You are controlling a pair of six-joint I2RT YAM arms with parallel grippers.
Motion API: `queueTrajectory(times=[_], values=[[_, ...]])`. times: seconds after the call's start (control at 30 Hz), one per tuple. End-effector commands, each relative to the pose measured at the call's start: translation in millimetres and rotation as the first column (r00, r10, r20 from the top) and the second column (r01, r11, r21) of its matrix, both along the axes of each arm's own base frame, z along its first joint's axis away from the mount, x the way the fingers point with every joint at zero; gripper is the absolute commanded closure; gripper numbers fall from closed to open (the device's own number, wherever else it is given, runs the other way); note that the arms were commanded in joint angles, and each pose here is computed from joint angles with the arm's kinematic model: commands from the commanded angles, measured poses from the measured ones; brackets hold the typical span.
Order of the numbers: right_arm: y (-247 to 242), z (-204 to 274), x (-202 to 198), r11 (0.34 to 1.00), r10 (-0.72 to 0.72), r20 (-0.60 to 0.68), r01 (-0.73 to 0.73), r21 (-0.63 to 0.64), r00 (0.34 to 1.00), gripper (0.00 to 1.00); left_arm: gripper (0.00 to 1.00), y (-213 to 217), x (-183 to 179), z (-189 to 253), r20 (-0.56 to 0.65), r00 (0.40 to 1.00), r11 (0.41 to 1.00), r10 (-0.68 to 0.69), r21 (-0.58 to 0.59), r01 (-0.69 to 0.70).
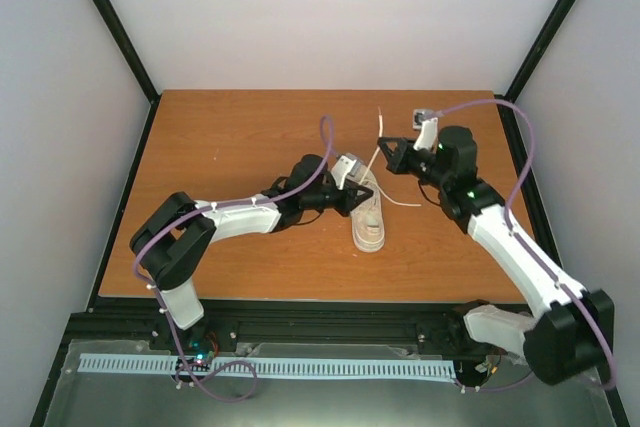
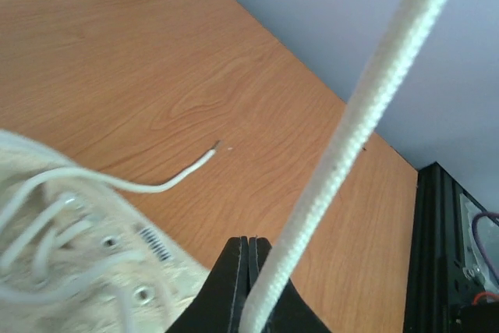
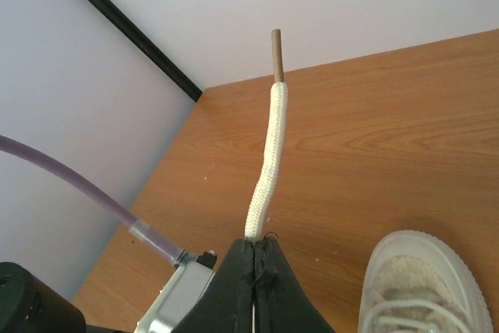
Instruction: Tie the shoes
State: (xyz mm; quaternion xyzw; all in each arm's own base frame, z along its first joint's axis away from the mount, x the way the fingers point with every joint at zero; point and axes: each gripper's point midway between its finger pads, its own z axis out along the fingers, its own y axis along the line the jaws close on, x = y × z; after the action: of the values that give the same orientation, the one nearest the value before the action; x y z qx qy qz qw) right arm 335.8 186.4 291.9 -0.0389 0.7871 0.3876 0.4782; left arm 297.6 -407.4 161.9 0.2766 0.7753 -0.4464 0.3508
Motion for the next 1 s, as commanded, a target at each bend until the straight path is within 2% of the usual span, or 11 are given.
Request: queueTrajectory(times=[0.0, 0.13, 0.17, 0.2, 0.27, 0.33, 0.4, 0.5, 0.67, 0.87, 0.97], values=[[26, -19, 23, 0.992, 0.057, -0.030, -0.060, -0.112, 0.998, 0.97, 0.99, 24, 22, 13, -0.061, 0.996, 0.992, 0.059, -0.103, -0.066], [63, -54, 43, 0.973, 0.101, -0.105, -0.120, -0.195, 0.989, 0.97, 0.99, 37, 29, 6, -0.102, 0.991, 0.990, 0.089, -0.099, -0.099], [71, -61, 48, 0.969, 0.102, -0.120, -0.126, -0.214, 0.987, 0.94, 0.99, 41, 30, 5, -0.107, 0.989, 0.989, 0.105, -0.096, -0.115], [77, -70, 53, 0.965, 0.102, -0.144, -0.133, -0.228, 0.984, 0.79, 0.99, 45, 31, 1, -0.115, 0.986, 0.987, 0.122, -0.088, -0.133], [79, -82, 62, 0.962, 0.075, -0.184, -0.120, -0.246, 0.980, 0.40, 0.99, 51, 34, -4, -0.133, 0.979, 0.983, 0.155, -0.076, -0.166], [71, -88, 67, 0.957, 0.030, -0.190, -0.084, -0.279, 0.981, 0.23, 0.99, 55, 36, -9, -0.162, 0.972, 0.981, 0.169, -0.073, -0.182], [54, -89, 67, 0.952, -0.027, -0.183, -0.031, -0.303, 0.983, 0.17, 0.99, 56, 35, -12, -0.176, 0.969, 0.980, 0.172, -0.074, -0.187], [9, -100, 59, 0.949, -0.132, -0.216, 0.060, -0.310, 0.967, 0.15, 0.99, 58, 37, -13, -0.183, 0.964, 0.976, 0.192, -0.069, -0.207], [-61, -159, 29, 0.904, -0.281, -0.314, 0.141, -0.403, 0.907, 0.18, 0.99, 61, 40, -14, -0.181, 0.961, 0.974, 0.207, -0.051, -0.220], [-78, -215, 0, 0.878, -0.308, -0.399, 0.097, -0.469, 0.864, 0.31, 0.99, 66, 42, -15, -0.174, 0.960, 0.974, 0.218, -0.026, -0.225], [-70, -230, -2, 0.880, -0.250, -0.437, 0.014, -0.474, 0.864, 0.38, 0.99, 66, 42, -13, -0.171, 0.961, 0.974, 0.216, -0.024, -0.224]])
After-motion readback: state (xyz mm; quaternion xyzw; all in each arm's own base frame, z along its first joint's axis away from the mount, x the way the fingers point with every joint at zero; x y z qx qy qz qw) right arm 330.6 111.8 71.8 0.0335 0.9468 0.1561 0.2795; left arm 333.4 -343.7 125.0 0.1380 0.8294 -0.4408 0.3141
